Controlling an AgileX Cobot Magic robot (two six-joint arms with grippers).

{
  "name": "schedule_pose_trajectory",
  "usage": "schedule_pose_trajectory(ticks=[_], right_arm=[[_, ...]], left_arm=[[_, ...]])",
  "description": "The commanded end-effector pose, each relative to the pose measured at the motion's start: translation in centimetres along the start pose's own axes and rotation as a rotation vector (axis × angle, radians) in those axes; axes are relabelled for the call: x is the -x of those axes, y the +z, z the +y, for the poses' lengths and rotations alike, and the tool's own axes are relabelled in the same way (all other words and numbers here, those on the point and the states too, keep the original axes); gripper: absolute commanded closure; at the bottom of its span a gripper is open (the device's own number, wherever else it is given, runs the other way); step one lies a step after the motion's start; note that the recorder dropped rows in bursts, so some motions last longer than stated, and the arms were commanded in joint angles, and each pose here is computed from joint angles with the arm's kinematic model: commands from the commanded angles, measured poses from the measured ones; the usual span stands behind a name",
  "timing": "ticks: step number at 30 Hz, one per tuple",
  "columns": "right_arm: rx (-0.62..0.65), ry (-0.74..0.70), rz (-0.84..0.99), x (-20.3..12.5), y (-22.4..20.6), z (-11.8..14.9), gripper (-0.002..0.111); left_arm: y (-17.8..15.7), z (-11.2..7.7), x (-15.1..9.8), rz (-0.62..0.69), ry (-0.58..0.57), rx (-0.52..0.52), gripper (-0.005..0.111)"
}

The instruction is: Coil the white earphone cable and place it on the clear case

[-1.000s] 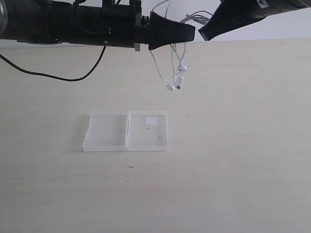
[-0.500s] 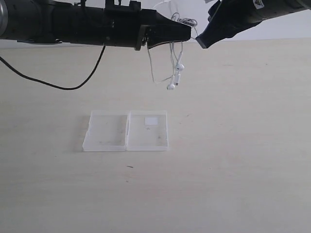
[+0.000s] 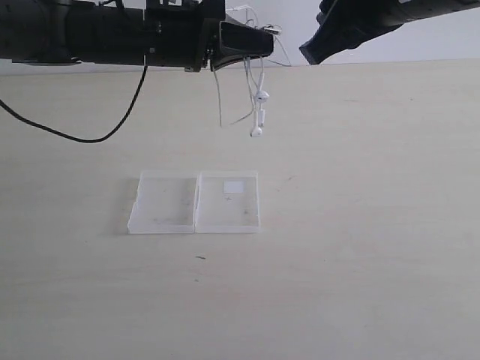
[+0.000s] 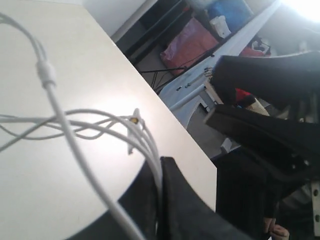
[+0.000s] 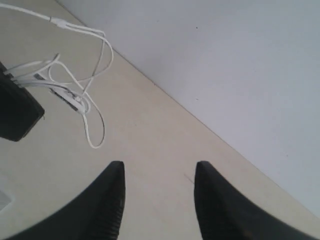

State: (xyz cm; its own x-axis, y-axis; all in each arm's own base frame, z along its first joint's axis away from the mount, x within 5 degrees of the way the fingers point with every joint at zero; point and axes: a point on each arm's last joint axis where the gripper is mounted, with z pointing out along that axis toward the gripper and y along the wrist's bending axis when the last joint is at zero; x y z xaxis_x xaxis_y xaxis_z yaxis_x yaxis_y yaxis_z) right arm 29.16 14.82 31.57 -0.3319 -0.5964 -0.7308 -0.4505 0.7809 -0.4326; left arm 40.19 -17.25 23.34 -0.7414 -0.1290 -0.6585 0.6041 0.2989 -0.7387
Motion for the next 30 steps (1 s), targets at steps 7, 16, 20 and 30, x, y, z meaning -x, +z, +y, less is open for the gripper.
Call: schedule_pose_trajectory(ticks=[7, 16, 20, 30], right_arm=[[0.023, 0.031, -0.089, 0.9, -0.5, 0.0, 0.064], [0.092, 0.060, -0.192, 1.6, 0.8, 1.1, 0.065], [0.127, 0.048, -0.232, 1.5, 2.3, 1.5, 0.065], [0.173, 0.064, -0.252, -0.3, 6.9, 1.3, 0.085]], left_arm=[[-1.0, 0.3, -1.3, 0.044, -0.033, -0.016, 0.107], [-2.4, 0.3, -2.3, 0.201, 0.009, -0.066, 0.107], [-2.7, 0.6, -3.1, 0.302, 0.034, -0.028, 0.107], [-2.8, 0.4, -3.3, 0.339, 0.059, -0.019, 0.107]])
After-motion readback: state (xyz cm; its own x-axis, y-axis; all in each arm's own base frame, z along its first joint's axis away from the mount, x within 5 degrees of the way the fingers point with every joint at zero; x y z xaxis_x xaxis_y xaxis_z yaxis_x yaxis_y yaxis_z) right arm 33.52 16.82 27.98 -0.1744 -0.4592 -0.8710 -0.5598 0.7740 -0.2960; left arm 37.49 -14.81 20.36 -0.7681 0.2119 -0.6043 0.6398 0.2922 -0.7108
